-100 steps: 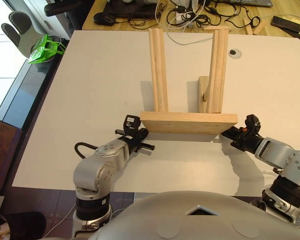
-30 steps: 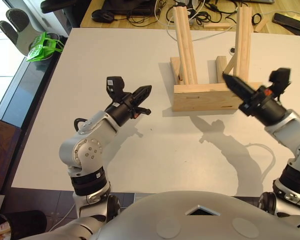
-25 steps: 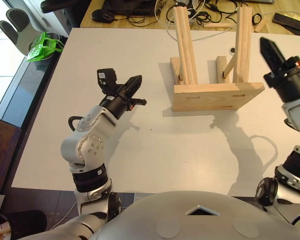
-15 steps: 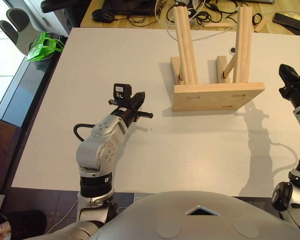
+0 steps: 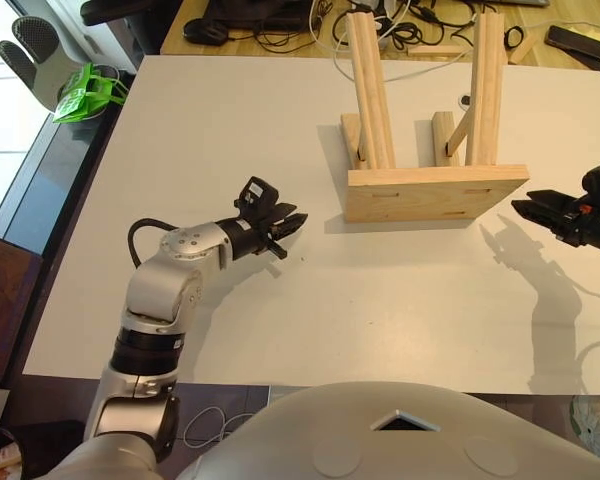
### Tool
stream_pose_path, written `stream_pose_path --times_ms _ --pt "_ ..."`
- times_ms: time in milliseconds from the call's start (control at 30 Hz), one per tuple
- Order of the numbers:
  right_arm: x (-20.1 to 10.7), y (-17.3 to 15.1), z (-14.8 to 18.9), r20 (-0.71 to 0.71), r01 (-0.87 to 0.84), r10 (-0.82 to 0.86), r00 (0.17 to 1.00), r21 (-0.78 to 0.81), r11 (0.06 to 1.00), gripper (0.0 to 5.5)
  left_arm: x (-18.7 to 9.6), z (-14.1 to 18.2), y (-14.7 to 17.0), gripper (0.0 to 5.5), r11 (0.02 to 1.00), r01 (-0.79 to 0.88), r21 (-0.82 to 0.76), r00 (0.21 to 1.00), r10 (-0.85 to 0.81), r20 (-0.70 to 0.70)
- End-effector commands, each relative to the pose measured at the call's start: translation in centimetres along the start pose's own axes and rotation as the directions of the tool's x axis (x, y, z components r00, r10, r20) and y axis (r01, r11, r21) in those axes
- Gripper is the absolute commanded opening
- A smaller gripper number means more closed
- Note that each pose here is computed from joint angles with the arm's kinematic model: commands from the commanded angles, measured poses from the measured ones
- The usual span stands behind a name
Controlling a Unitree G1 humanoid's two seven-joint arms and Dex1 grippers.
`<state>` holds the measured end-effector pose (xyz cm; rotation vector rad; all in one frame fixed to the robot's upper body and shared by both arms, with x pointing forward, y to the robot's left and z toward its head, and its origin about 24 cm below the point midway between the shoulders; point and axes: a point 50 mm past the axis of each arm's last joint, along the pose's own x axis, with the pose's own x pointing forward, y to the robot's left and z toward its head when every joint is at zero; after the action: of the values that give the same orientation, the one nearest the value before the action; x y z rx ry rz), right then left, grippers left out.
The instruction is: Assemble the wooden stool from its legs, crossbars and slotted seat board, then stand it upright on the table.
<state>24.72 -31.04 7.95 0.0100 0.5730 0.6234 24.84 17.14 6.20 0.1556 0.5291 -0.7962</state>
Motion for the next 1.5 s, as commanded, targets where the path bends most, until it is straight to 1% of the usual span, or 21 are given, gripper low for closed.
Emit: stream_pose_path --times_ms 33,133,233,300,367,400,433,633,800,933,1000,1067,1167,1200,1333,1500 --pt "1.1 -0.7 0.9 -0.049 -0.039 0.035 0.998 -0.099 0.994 3.03 1.9 0.7 1.7 2.13 0.991 0.052 0.124 0.999 -0.053 0.002" --pt "1.9 -1.3 1.3 -0.105 -0.069 0.051 0.993 -0.184 0.980 3.51 3.5 0.8 2.4 2.56 0.981 0.079 0.176 0.997 -0.081 0.007" --pt "2.5 -1.9 1.5 -0.187 -0.102 0.048 0.981 -0.294 0.950 4.05 4.8 0.1 2.4 3.05 0.959 0.149 0.242 0.989 -0.143 -0.042" --pt "3.2 -2.2 1.6 -0.212 -0.120 0.048 0.976 -0.341 0.932 4.44 5.3 -0.4 2.2 3.41 0.941 0.199 0.273 0.980 -0.188 -0.064" --pt "4.1 -2.3 1.5 -0.219 -0.127 0.045 0.975 -0.377 0.918 4.66 5.5 -0.8 1.9 3.66 0.920 0.243 0.308 0.970 -0.228 -0.085" --pt "4.5 -2.3 1.4 -0.222 -0.135 0.050 0.974 -0.386 0.912 4.66 5.7 -0.9 1.8 3.82 0.916 0.250 0.314 0.968 -0.236 -0.084" --pt "4.8 -2.3 1.3 -0.225 -0.147 0.061 0.972 -0.389 0.910 4.66 5.9 -0.9 1.8 3.87 0.917 0.250 0.311 0.968 -0.239 -0.074" --pt "6.5 -1.4 1.4 -0.225 -0.246 0.166 0.960 -0.398 0.884 4.66 7.2 -0.5 1.3 3.87 0.926 0.246 0.288 0.966 -0.259 0.008" --pt "7.3 -1.2 0.9 -0.239 -0.265 0.181 0.954 -0.391 0.881 4.66 7.8 -0.4 0.6 3.87 0.923 0.279 0.264 0.955 -0.295 0.022" --pt "7.7 -0.6 0.2 -0.232 -0.320 0.251 0.940 -0.340 0.884 3.97 7.9 -0.6 -0.2 3.26 0.922 0.317 0.223 0.943 -0.332 0.034" --pt "7.8 -0.3 0.2 -0.207 -0.332 0.275 0.939 -0.327 0.885 3.52 7.8 -0.9 -0.3 2.84 0.924 0.317 0.214 0.942 -0.332 0.037" --pt "7.9 -0.2 0.3 -0.178 -0.331 0.287 0.941 -0.315 0.890 3.21 7.7 -1.0 -0.4 2.58 0.926 0.317 0.206 0.942 -0.332 0.040" --pt "8.1 0.1 -0.2 -0.180 -0.338 0.295 0.938 -0.303 0.891 2.58 7.7 -0.9 -0.6 2.02 0.927 0.321 0.194 0.941 -0.336 0.049" --pt "8.1 0.3 -0.4 -0.180 -0.344 0.301 0.936 -0.299 0.890 2.45 7.7 -0.9 -0.7 1.92 0.926 0.323 0.194 0.940 -0.338 0.048" --pt "8.3 0.9 -0.7 -0.192 -0.383 0.338 0.921 -0.292 0.877 1.89 7.4 -1.2 -0.8 1.74 0.921 0.336 0.197 0.937 -0.348 0.031" --pt "8.6 1.6 -0.6 -0.186 -0.402 0.361 0.914 -0.299 0.865 1.89 7.4 -1.1 -0.8 1.72 0.920 0.340 0.196 0.936 -0.351 0.026"
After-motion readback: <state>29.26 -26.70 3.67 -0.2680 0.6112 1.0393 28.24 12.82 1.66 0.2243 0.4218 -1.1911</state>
